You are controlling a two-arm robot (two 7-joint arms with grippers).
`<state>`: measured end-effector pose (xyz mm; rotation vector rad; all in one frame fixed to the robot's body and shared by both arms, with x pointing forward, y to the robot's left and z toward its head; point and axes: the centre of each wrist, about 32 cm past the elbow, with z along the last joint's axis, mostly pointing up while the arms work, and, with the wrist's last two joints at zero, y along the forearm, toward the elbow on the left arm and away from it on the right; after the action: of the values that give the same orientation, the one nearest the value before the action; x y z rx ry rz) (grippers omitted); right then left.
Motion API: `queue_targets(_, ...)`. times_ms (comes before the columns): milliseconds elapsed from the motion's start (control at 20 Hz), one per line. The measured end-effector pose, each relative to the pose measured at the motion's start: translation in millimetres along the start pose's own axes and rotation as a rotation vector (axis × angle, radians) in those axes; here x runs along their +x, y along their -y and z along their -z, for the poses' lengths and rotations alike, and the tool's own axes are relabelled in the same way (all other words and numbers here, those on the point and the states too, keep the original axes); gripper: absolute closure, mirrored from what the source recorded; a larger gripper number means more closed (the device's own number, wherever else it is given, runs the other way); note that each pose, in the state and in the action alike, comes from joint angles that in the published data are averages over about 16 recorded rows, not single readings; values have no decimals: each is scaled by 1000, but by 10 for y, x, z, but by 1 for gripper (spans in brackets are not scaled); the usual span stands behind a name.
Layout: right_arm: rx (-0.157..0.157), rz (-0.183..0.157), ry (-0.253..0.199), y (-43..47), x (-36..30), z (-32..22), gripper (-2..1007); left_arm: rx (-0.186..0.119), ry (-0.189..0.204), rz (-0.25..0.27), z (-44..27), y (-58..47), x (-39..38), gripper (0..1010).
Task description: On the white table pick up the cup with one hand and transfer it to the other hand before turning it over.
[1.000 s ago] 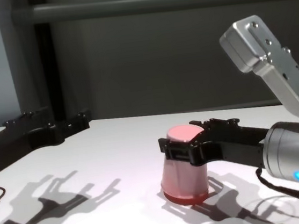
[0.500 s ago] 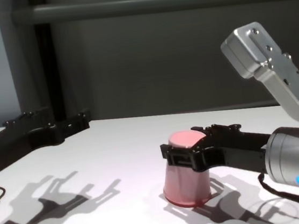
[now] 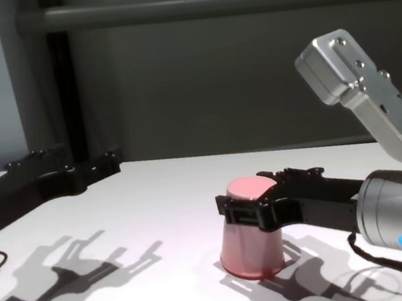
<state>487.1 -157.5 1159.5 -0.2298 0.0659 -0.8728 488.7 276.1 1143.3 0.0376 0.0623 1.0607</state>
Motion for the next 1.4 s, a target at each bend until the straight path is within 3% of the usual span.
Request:
queue_targets(700,-3,1,-1,3,0,10,27,0,0,0,0,0,0,9)
queue_targets(1400,3,3,1,1,-1,2,3,0,0,0,0,0,0,9)
